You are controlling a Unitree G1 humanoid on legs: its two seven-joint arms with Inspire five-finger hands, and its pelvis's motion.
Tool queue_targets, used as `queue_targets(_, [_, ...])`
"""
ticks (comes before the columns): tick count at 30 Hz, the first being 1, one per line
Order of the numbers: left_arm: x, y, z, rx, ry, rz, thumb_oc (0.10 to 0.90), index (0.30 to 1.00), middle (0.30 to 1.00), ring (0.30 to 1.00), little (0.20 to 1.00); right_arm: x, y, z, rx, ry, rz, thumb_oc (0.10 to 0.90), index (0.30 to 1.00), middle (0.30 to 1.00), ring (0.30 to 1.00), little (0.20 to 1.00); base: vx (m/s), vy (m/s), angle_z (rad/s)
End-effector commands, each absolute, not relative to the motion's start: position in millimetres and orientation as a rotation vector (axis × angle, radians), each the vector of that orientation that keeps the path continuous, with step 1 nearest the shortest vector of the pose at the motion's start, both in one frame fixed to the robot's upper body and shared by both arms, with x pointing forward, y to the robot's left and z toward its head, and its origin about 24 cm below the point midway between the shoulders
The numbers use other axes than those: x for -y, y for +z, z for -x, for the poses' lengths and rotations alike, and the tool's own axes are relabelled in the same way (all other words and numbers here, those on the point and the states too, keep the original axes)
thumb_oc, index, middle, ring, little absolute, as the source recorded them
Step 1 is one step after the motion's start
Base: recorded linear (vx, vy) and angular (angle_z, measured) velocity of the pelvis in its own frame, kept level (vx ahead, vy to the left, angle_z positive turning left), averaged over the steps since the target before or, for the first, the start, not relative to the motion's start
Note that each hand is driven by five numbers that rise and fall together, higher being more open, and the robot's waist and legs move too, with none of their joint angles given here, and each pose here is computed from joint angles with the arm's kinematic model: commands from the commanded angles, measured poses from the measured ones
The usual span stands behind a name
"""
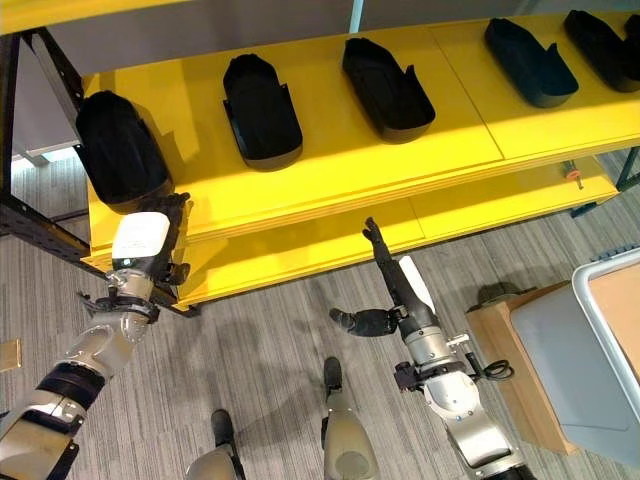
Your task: Move parts from the plastic box to the shelf.
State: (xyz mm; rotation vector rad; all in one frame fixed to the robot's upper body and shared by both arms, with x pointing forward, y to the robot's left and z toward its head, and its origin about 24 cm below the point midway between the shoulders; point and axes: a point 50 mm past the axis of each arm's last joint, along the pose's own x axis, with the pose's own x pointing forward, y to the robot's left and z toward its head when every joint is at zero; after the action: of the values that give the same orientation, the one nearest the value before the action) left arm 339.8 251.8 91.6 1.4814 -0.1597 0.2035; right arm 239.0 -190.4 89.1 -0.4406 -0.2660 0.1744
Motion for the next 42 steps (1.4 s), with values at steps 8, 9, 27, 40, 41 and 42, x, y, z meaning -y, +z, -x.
queue_targets(8, [-266, 131, -361, 0.205, 0.357, -1.451, 0.900, 1.000, 1.000, 1.000, 1.000, 186, 127, -237, 0.487, 0.197, 0.459, 0.900, 1.000, 1.000, 1.000, 1.000, 0.00, 0.000, 0.00])
queue_targets(9, [-266, 132, -362, 0.206, 0.359, -1.448, 0.900, 1.000, 1.000, 1.000, 1.000, 186, 127, -237, 0.488, 0.199, 0.459, 0.900, 1.000, 1.000, 1.000, 1.000, 0.00, 0.000, 0.00])
queue_targets(27, [-283, 141, -364, 0.161, 0.420, -1.443, 0.900, 1.000, 1.000, 1.000, 1.000, 187, 126, -237, 0.484, 0.206, 0.459, 0.900, 1.000, 1.000, 1.000, 1.000, 0.00, 0.000, 0.00])
queue_targets(40, [-294, 143, -360, 0.143, 0.436, -1.467, 0.900, 1.000, 1.000, 1.000, 1.000, 188, 126, -237, 0.480, 0.213, 0.467, 0.900, 1.000, 1.000, 1.000, 1.000, 0.00, 0.005, 0.03])
queue_targets(41, [-296, 143, -360, 0.138, 0.438, -1.471, 0.900, 1.000, 1.000, 1.000, 1.000, 187, 126, -237, 0.482, 0.214, 0.467, 0.900, 1.000, 1.000, 1.000, 1.000, 0.00, 0.000, 0.00])
queue_targets(42, [-296, 143, -360, 0.135, 0.440, -1.472, 0.900, 1.000, 1.000, 1.000, 1.000, 188, 127, -237, 0.483, 0.213, 0.468, 0.900, 1.000, 1.000, 1.000, 1.000, 0.00, 0.000, 0.00])
